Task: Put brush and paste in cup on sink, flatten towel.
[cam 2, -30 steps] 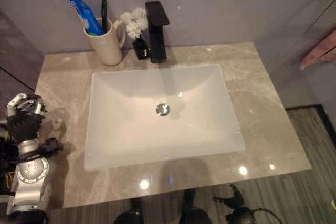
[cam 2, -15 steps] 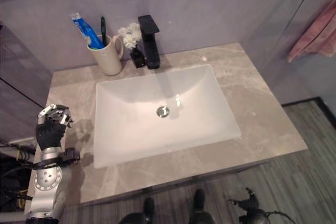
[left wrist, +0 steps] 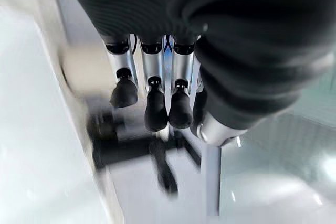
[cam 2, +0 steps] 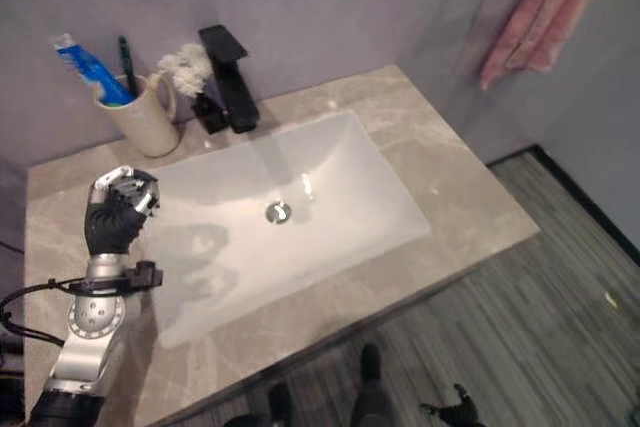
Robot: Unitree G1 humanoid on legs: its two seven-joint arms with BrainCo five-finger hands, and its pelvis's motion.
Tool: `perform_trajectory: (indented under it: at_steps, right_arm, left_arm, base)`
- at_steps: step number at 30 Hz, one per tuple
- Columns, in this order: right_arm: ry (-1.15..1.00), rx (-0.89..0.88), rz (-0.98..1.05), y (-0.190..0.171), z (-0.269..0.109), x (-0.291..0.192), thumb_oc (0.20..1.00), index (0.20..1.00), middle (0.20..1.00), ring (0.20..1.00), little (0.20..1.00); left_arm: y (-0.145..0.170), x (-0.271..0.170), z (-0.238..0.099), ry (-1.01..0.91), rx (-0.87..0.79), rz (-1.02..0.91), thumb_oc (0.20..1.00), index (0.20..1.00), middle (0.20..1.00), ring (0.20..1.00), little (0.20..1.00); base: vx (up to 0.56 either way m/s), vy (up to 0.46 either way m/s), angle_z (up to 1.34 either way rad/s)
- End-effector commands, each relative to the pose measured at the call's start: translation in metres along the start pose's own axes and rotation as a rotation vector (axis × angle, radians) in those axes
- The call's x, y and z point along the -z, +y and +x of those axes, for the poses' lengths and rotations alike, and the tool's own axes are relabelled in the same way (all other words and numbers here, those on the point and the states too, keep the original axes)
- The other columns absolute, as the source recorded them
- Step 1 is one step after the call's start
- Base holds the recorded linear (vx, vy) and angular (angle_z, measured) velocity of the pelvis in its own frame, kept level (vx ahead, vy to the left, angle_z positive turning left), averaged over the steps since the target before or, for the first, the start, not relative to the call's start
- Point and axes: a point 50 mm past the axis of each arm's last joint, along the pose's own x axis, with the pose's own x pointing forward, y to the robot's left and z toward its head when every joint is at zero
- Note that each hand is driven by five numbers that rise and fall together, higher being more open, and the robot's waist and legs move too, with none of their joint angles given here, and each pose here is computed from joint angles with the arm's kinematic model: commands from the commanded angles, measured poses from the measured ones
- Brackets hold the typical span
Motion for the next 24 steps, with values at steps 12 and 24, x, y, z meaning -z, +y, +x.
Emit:
perform_trajectory:
  at_steps: [12,24]
  right_arm:
    - [0.066,0.031,-0.01,0.002,-0.002,0.012,1.0,1.0,1.0,1.0,1.0]
    - [0.042,0.074,-0.038,-0.02,0.001,0.011,1.0,1.0,1.0,1.0,1.0]
  left_arm:
    - [-0.016,-0.008,-0.006,-0.052,0.068,0.011,0.2,0.2,0.2,0.2,0.2]
    - [-0.051,0.018,0.001,0.044,0.101,-0.029,0.2,0.2,0.2,0.2,0.2]
  base:
    - [-0.03,-0.138,-1.18]
    - [0.08,-0.28,-0.9]
